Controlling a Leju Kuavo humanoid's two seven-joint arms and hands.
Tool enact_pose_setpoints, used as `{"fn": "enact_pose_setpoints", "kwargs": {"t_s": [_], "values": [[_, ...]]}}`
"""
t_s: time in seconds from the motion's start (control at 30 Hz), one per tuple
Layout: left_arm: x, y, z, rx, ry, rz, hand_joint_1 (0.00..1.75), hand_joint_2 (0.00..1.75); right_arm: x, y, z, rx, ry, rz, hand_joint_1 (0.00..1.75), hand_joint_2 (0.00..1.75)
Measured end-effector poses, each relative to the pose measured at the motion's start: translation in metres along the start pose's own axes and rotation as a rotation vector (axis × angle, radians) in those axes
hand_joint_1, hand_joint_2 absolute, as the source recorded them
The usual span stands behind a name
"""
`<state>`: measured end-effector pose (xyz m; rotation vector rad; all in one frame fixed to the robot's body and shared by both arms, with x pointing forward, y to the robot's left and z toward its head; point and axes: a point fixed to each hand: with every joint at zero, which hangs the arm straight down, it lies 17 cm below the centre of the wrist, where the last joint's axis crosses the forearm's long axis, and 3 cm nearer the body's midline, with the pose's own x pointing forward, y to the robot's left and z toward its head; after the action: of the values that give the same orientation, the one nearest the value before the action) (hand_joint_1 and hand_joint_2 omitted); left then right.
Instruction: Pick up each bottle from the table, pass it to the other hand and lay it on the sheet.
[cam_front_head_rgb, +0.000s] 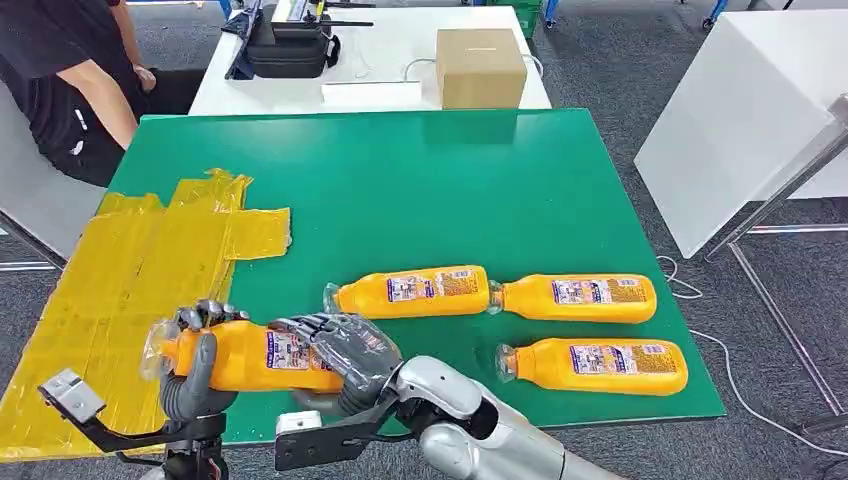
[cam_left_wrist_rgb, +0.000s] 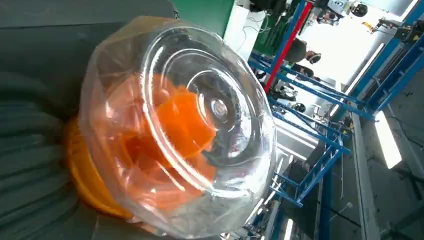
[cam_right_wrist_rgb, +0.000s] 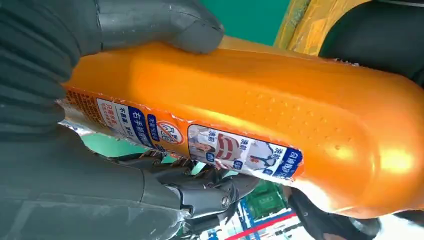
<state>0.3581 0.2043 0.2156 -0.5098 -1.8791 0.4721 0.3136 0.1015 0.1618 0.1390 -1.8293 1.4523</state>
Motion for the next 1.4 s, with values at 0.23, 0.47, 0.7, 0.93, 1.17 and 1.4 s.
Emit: {"fn": "enact_pose_setpoints", "kwargs": {"t_s": [0.23,0.47,0.7,0.93,1.17,1.4], "values": [[0.000,0.000,0.000,0.001,0.000,0.000,1.75,1.75,-0.001,0.001,0.000,0.001,0.002,-0.002,1.75,1.75],[-0.001,-0.001,0.002,-0.008,0.001,0.000,1.75,1.75,-0.004,0.001,0.003,-0.023,0.018,-0.015,0.56,1.75],[0.008,-0.003,-0.001,-0.004,-0.032,-0.039,1.75,1.75,-0.005,-0.014,0.020,-0.194,0.037,-0.019,0.00,0.00],[0.027,-0.002,-0.005,0.012,-0.097,-0.135,1.75,1.75,-0.001,-0.064,0.066,-0.476,0.035,-0.053,0.00,0.00],[0.037,-0.002,-0.006,0.015,-0.126,-0.147,1.75,1.75,-0.004,-0.079,0.087,-0.535,0.057,-0.056,0.00,0.00],[0.047,-0.001,-0.008,0.028,-0.181,-0.302,1.75,1.75,-0.006,-0.093,0.100,-0.589,0.082,-0.009,0.00,0.00]]}}
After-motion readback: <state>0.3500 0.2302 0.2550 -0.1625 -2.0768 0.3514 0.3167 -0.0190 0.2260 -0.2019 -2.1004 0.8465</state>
